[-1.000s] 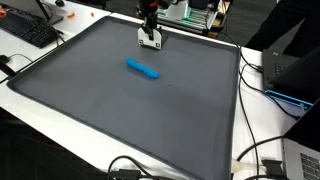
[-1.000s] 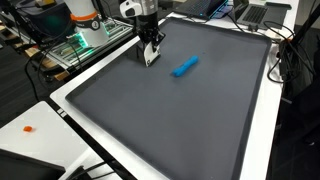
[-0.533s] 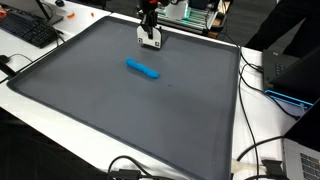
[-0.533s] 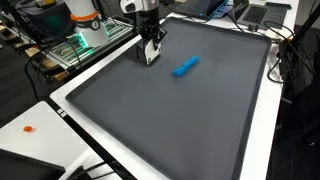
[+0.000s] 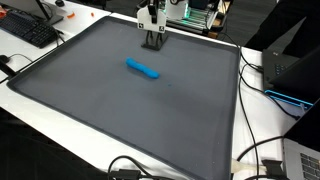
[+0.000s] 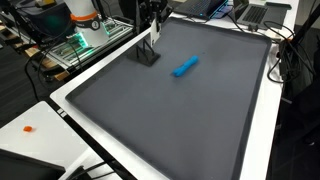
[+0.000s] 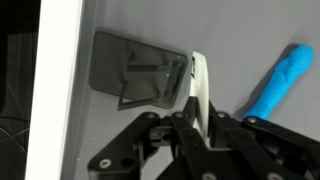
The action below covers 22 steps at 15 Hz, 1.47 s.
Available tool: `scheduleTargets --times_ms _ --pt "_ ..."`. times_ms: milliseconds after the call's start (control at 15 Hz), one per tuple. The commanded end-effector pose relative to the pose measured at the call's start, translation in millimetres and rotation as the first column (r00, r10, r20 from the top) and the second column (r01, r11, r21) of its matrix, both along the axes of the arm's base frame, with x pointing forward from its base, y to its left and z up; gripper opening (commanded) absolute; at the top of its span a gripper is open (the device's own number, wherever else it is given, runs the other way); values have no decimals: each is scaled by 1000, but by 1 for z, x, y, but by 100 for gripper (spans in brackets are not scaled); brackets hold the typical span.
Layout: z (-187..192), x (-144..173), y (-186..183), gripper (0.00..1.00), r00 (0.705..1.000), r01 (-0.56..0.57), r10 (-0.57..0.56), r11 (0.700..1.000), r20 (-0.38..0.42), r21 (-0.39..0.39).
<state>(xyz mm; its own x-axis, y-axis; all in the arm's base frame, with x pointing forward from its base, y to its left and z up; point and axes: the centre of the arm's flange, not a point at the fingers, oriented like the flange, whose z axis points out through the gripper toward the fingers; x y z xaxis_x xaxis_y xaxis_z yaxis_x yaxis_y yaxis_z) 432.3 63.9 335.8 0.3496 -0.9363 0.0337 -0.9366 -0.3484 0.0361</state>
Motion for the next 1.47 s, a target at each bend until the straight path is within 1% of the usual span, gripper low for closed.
scheduleTargets --times_ms 0,67,133,267,400,600,733,867,1067,1267,1333,1400 --pt "26 25 26 2 981 -193 192 980 -38 -37" --pt "30 32 36 2 969 -247 245 969 -39 -34" --pt "33 38 43 2 955 -295 292 954 -46 -53" --pt "35 51 59 2 919 -393 391 917 -50 -72" --pt "34 63 72 2 871 -490 488 867 -52 -86" --pt "25 86 86 2 779 -627 624 773 -63 -100" --pt "19 100 91 2 706 -708 704 699 -84 -94" --pt "13 111 93 2 625 -781 774 619 -104 -85" --pt "1 127 91 2 490 -872 862 485 -129 -65" --pt "-10 139 87 2 344 -939 926 342 -155 -44" --pt "-14 143 85 2 324 -946 932 323 -163 -36" --pt "-7 130 86 9 391 -920 910 390 -137 -34"
